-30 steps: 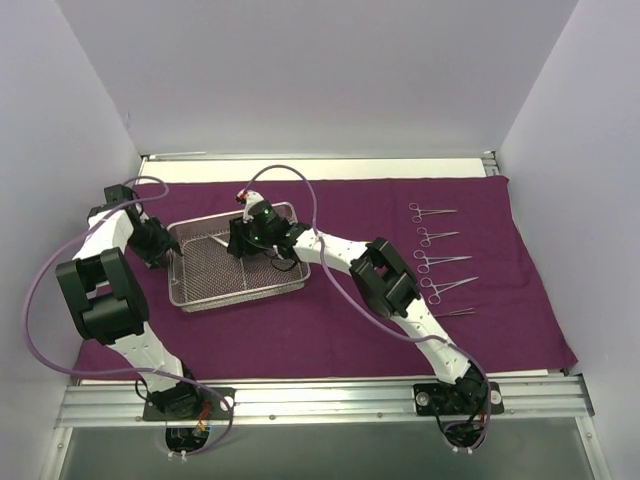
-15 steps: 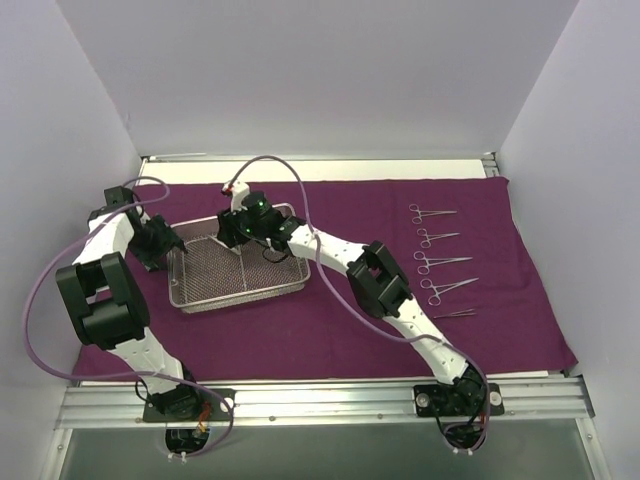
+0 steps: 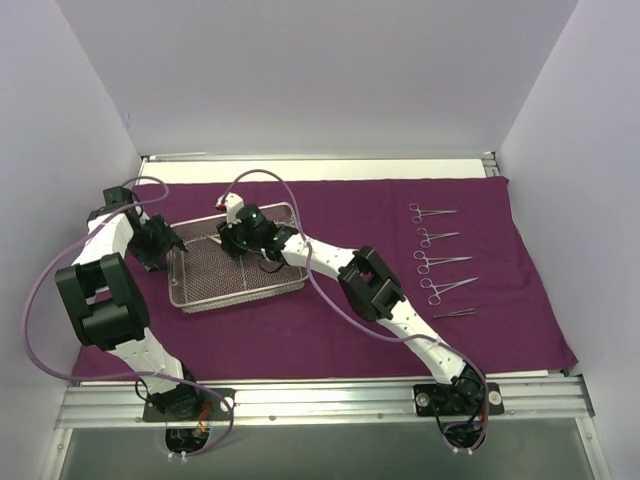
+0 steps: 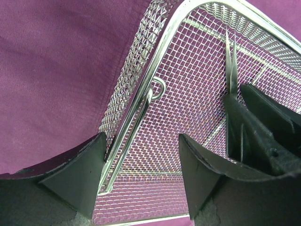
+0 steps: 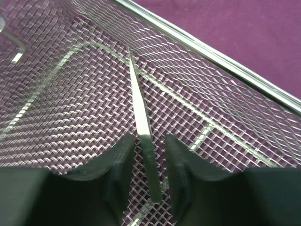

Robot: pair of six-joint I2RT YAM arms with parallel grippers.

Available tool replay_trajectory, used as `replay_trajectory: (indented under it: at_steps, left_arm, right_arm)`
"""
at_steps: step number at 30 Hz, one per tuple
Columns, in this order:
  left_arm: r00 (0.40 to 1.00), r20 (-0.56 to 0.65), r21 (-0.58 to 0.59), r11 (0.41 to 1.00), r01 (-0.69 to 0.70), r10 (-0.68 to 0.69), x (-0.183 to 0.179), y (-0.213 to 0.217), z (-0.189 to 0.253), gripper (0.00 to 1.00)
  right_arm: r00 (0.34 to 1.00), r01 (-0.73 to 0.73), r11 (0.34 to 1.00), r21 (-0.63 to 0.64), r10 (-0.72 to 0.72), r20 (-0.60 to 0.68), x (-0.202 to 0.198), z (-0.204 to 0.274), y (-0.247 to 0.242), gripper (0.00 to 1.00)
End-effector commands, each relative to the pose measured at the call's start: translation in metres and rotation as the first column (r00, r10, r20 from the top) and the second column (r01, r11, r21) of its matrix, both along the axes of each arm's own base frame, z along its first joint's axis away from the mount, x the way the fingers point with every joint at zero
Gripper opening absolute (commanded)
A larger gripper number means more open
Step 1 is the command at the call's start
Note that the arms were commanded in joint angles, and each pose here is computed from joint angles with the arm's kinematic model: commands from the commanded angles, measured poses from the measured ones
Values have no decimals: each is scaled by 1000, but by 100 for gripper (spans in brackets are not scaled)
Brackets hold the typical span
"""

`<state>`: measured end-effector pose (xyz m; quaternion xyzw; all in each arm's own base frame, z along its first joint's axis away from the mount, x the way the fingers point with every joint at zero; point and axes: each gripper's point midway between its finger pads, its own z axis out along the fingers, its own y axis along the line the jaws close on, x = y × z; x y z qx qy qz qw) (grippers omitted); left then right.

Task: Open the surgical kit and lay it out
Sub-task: Pick up the medical item from the container.

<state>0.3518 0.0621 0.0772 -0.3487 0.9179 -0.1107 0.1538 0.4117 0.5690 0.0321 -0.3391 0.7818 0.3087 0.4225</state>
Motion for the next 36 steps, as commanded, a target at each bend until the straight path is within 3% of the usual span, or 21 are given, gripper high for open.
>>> replay_trajectory:
  at_steps: [1, 5, 9, 16, 21, 27, 32, 36]
  left_arm:
    - [997, 71, -2, 1000, -6, 6, 9, 1, 19, 71]
    - [998, 69, 7, 1000, -13, 12, 6, 4, 20, 71]
    - [998, 57, 1, 1000, -24, 24, 1, 2, 18, 71]
    - [997, 61, 10, 999, -43, 42, -5, 5, 25, 71]
    - [994, 91, 40, 997, -66, 62, -5, 14, 42, 73]
    - [988, 131, 43, 996, -83, 76, -2, 18, 61, 75]
    - [976, 208, -25, 998, -65, 69, 11, 6, 84, 74]
    - [959, 282, -121, 992, 36, 0, 17, -26, 96, 71]
  right_arm:
    - [1000, -2, 994, -112, 1, -5, -19, -22, -2, 28]
    - [999, 21, 979, -203, -13, 40, -21, -33, -14, 17]
    - [996, 8, 966, -258, 16, 90, -26, -33, -18, 12]
    - [991, 9, 985, -174, 14, 130, -22, 18, -6, 0]
    - [999, -7, 1000, -22, 8, 43, -33, 67, 4, 0]
    - [996, 5, 997, 76, 2, -93, -44, 102, -7, 0]
    - [978, 60, 985, 162, -25, -209, -39, 113, -31, 0]
    - [958, 103, 968, 230, -34, -285, -31, 128, -52, 0]
